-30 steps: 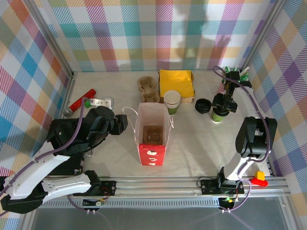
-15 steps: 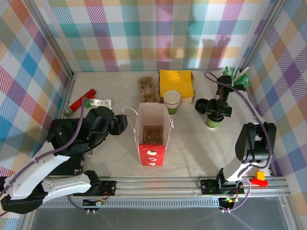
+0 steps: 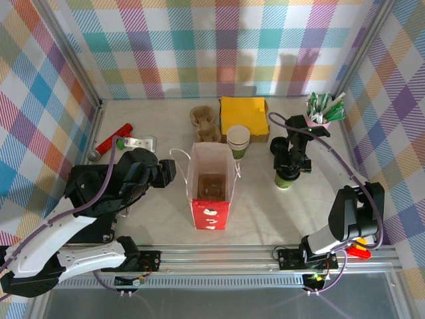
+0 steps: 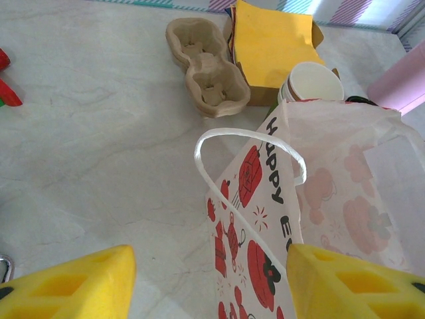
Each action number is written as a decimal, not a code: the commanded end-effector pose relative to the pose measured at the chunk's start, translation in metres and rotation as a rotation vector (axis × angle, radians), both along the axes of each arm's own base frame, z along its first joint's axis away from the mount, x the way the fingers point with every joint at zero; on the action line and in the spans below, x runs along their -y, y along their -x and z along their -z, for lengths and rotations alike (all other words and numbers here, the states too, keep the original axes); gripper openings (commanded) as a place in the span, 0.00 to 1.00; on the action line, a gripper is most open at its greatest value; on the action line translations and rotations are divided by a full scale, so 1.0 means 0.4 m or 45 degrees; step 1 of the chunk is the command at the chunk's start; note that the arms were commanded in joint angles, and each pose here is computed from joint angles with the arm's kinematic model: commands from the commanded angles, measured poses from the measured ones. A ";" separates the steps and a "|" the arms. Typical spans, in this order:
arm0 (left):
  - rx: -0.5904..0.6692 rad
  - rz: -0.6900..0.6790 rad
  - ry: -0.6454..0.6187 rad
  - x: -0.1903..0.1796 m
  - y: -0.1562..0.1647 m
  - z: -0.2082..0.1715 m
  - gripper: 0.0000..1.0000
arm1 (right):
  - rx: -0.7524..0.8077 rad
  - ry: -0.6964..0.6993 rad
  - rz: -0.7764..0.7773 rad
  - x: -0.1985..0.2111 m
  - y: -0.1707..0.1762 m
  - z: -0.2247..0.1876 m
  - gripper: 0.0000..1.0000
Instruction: Pack the takeout coffee
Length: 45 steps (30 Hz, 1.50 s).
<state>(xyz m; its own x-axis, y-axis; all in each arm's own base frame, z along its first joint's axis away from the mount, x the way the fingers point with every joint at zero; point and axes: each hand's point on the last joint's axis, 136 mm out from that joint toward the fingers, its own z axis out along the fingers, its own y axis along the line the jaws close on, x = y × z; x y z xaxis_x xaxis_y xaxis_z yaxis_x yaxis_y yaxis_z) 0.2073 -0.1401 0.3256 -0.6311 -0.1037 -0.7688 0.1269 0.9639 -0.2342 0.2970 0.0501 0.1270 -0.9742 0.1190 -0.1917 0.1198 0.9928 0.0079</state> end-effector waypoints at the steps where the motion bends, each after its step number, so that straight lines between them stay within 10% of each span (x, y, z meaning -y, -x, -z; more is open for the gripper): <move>1: 0.012 -0.027 0.012 -0.012 -0.004 -0.001 0.61 | -0.048 -0.041 0.014 -0.013 0.038 0.000 0.77; 45: 0.005 -0.029 0.018 -0.010 -0.005 0.008 0.62 | -0.220 0.016 -0.207 -0.091 0.122 0.065 0.80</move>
